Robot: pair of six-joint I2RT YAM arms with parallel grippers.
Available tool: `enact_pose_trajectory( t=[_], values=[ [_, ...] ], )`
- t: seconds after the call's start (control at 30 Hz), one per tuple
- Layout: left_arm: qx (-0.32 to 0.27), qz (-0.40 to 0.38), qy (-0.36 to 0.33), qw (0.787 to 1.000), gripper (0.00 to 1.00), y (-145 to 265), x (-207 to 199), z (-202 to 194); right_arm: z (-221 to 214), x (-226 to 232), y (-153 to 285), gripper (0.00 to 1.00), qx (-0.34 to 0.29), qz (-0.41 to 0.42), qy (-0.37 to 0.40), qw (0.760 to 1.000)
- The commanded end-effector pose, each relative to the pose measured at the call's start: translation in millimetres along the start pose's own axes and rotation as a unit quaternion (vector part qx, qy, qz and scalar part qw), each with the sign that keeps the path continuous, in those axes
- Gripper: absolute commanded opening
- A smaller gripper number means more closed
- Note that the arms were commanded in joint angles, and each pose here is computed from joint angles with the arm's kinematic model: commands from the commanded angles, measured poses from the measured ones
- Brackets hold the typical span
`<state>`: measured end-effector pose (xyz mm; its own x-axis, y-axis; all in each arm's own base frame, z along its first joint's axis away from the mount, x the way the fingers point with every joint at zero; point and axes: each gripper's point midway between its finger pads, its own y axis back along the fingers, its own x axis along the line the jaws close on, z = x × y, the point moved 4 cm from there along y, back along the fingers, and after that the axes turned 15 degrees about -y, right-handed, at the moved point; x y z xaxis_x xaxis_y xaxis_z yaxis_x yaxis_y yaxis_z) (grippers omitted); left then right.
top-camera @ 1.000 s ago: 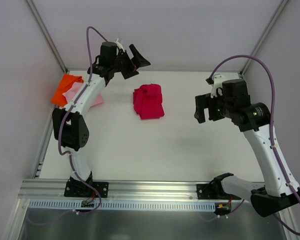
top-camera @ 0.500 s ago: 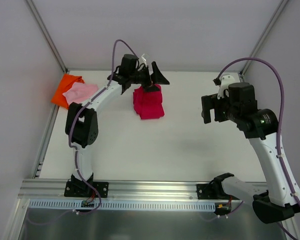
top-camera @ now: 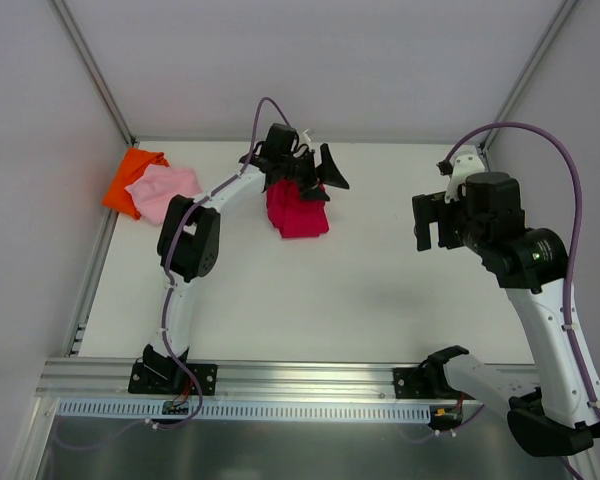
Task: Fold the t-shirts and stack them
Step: Smooth out wrinkles on the folded tshirt
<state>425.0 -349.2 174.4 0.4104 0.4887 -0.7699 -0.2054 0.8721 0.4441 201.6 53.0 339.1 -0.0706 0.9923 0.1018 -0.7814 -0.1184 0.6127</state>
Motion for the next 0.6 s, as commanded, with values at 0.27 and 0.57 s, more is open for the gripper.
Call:
enact_pose_trajectory(
  t=[0.27, 0.57],
  values=[
    [-0.032, 0.182, -0.047, 0.982, 0.94, 23.4, 37.6, 12.9, 3.0, -0.8, 5.8, 0.97, -0.010, 0.003, 0.018, 1.000],
    [-0.037, 0.317, -0.021, 0.948, 0.95, 49.8, 74.3, 16.2, 1.8, 5.4, 11.2, 0.96, -0.007, 0.031, 0.020, 0.999]
  ],
)
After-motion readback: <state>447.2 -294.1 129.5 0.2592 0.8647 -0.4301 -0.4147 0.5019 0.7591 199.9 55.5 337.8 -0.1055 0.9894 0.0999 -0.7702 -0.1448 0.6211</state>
